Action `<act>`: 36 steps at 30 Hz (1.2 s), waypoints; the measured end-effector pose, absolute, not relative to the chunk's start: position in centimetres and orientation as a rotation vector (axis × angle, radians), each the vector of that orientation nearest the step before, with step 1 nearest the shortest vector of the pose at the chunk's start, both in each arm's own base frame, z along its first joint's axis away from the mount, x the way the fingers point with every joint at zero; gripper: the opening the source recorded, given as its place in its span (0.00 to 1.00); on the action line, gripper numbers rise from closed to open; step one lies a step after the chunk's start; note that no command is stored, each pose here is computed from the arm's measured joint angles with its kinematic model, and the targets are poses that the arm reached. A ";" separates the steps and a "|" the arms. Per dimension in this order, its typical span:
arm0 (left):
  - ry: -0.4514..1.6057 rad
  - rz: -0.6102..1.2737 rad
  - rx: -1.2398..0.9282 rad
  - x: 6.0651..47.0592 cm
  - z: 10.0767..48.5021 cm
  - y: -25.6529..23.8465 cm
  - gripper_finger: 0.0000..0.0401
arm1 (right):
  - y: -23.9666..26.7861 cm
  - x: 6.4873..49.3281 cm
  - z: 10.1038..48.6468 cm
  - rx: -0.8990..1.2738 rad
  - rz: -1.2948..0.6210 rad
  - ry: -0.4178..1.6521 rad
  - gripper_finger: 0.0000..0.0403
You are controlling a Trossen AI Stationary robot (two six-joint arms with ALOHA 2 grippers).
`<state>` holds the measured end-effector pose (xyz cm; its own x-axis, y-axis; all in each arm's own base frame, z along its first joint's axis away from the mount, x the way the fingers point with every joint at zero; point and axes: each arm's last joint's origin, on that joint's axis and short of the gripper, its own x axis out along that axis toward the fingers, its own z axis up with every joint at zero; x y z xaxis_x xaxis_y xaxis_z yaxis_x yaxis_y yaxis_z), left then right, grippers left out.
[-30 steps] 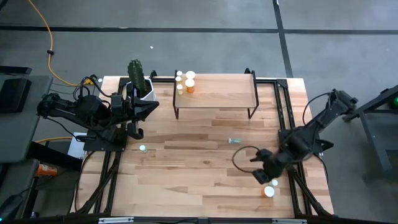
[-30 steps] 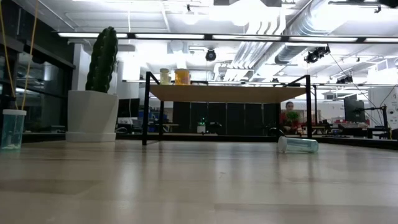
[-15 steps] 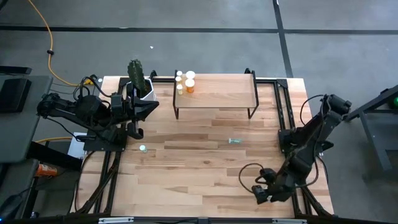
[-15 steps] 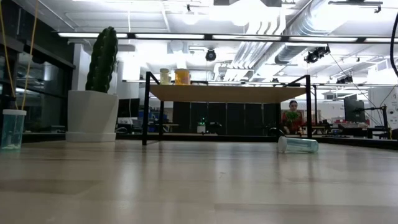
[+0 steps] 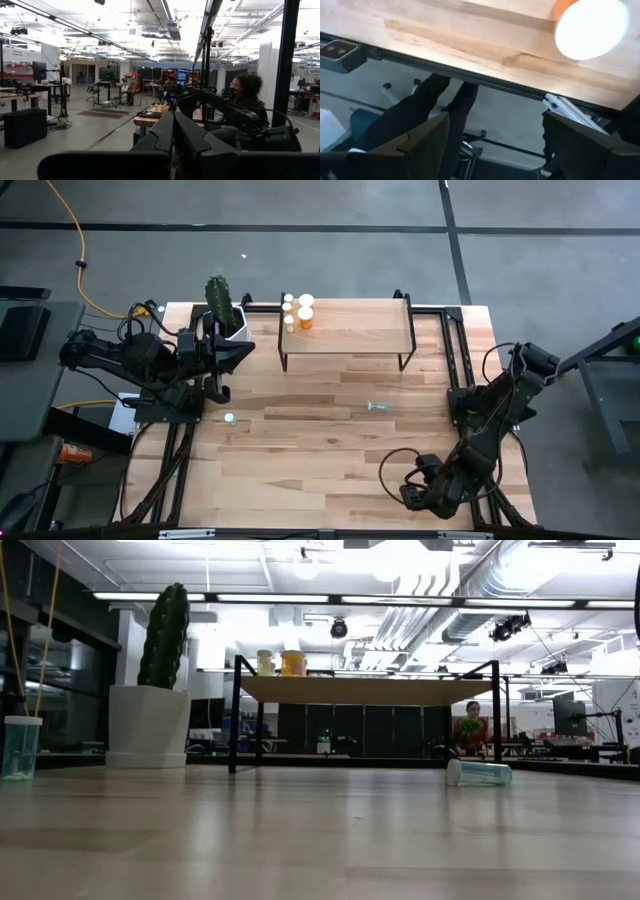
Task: Pick and place medicine bottles onto shelf by color
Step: Align the orange pill bottle with the other yellow pill bottles on the shelf
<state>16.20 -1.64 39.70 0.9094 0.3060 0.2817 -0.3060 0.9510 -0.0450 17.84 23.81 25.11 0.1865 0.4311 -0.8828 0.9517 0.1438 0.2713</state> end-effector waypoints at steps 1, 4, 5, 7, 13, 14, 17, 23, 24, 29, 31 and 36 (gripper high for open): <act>-0.291 0.316 0.000 16.2 39.7 -1.6 0.01 | 23.8 17.8 25.2 1.445 -0.661 1.409 0.78; -0.294 0.316 -0.001 16.2 39.7 -1.6 0.01 | 23.7 17.8 25.2 1.443 -0.674 1.409 0.78; -0.295 0.315 -0.001 16.2 39.7 -1.6 0.01 | 23.7 17.7 25.2 1.443 -0.676 1.411 0.78; -0.295 0.315 -0.001 16.2 39.7 -1.6 0.01 | 23.7 17.7 25.1 1.440 -0.680 1.411 0.78; -0.295 0.315 -0.001 16.2 39.7 -1.6 0.01 | 23.6 17.7 25.1 1.435 -0.688 1.411 0.78; -0.295 0.315 -0.001 16.2 39.7 -1.6 0.01 | 23.6 17.7 25.1 1.434 -0.690 1.411 0.78; -0.291 0.319 0.021 16.2 39.7 -1.6 0.01 | 23.5 17.6 25.0 1.428 -0.697 1.411 0.78; -0.289 0.321 0.039 16.2 39.7 -1.6 0.01 | 23.5 17.6 25.0 1.424 -0.703 1.411 0.78; -0.289 0.321 0.039 16.2 39.7 -1.6 0.01 | 23.5 17.6 25.0 1.424 -0.705 1.410 0.78; -0.289 0.321 0.039 16.2 39.7 -1.6 0.01 | 23.2 17.9 25.0 1.432 -0.710 1.402 0.78; -0.289 0.321 0.039 16.2 39.7 -1.6 0.01 | 23.1 18.0 25.0 1.433 -0.712 1.398 0.78; -0.289 0.322 0.040 16.2 39.7 -1.6 0.01 | 23.1 18.1 25.0 1.431 -0.710 1.396 0.78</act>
